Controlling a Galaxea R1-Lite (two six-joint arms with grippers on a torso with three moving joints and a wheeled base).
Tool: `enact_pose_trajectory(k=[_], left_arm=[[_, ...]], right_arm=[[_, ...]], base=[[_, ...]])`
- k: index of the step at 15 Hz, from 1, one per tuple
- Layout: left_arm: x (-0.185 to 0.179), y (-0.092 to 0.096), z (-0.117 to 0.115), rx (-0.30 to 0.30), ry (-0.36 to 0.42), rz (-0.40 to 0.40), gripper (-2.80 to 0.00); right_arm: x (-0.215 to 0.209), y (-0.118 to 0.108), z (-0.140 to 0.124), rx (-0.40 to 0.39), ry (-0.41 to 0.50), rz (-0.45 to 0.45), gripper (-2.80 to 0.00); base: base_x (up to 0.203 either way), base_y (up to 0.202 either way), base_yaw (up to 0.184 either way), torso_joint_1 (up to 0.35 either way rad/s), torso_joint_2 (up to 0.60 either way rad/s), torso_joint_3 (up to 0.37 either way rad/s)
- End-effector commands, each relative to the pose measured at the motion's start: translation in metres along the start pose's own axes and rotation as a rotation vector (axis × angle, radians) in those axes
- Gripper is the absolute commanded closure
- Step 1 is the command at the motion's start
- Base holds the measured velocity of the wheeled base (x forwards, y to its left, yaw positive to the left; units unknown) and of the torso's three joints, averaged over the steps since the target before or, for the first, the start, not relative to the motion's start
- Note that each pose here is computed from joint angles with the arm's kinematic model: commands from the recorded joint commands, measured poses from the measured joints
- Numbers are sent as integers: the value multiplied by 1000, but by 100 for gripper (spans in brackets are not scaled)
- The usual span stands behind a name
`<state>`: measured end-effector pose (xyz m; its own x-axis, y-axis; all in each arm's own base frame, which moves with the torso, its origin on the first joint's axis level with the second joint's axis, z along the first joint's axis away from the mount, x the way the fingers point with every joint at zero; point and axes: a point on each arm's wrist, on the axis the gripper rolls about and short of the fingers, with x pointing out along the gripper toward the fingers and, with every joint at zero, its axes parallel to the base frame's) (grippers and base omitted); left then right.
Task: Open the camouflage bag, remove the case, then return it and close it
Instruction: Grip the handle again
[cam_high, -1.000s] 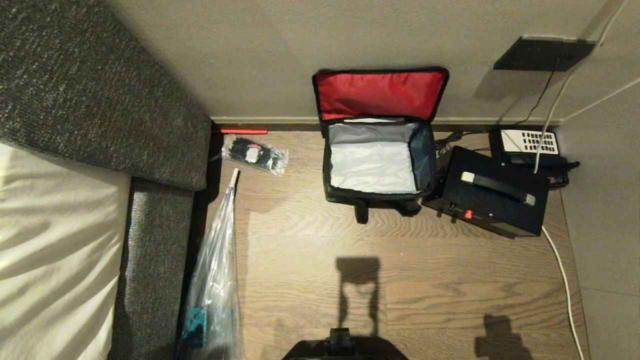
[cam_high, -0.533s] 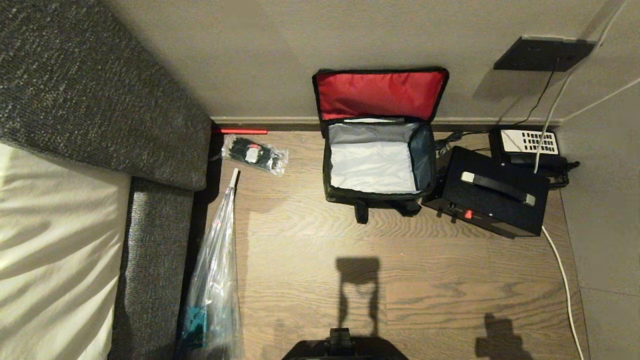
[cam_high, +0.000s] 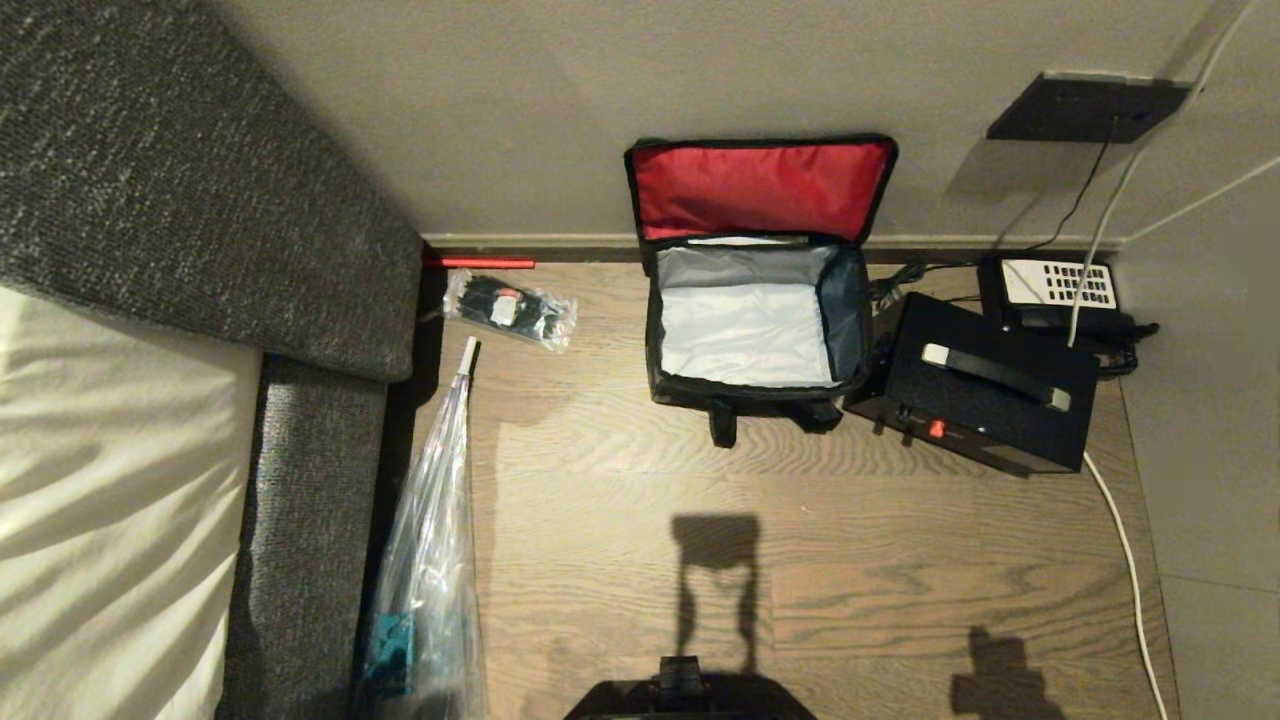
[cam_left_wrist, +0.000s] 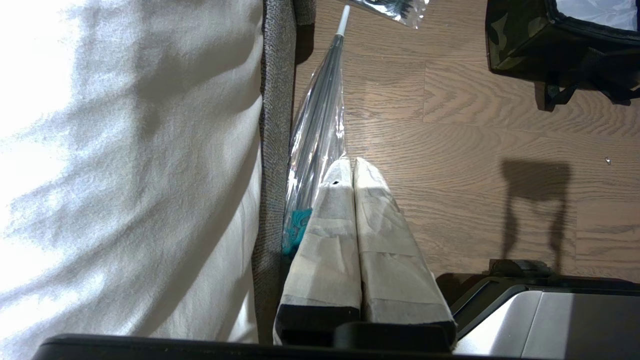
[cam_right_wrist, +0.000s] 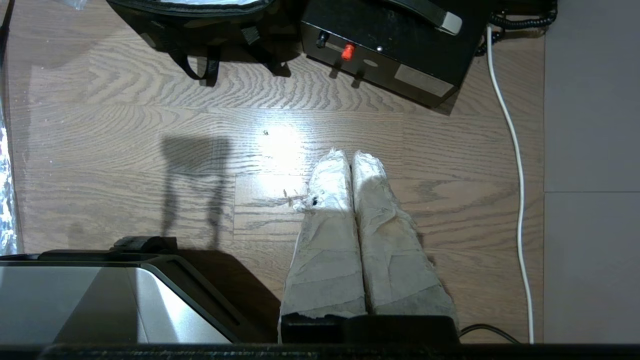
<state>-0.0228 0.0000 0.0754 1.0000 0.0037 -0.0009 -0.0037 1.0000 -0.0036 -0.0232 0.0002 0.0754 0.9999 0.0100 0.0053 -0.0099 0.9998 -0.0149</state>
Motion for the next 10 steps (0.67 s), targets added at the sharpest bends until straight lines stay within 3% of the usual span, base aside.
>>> enact_pose_trajectory(k=[1,10], left_arm=[[0,0,0,0,0,1,0],[0,0,0,1,1,1,0]], right_arm=[[0,0,0,0,5,1,0],[0,0,0,0,5,1,0]], base=[[0,0,0,0,0,0],[0,0,0,0,0,0]])
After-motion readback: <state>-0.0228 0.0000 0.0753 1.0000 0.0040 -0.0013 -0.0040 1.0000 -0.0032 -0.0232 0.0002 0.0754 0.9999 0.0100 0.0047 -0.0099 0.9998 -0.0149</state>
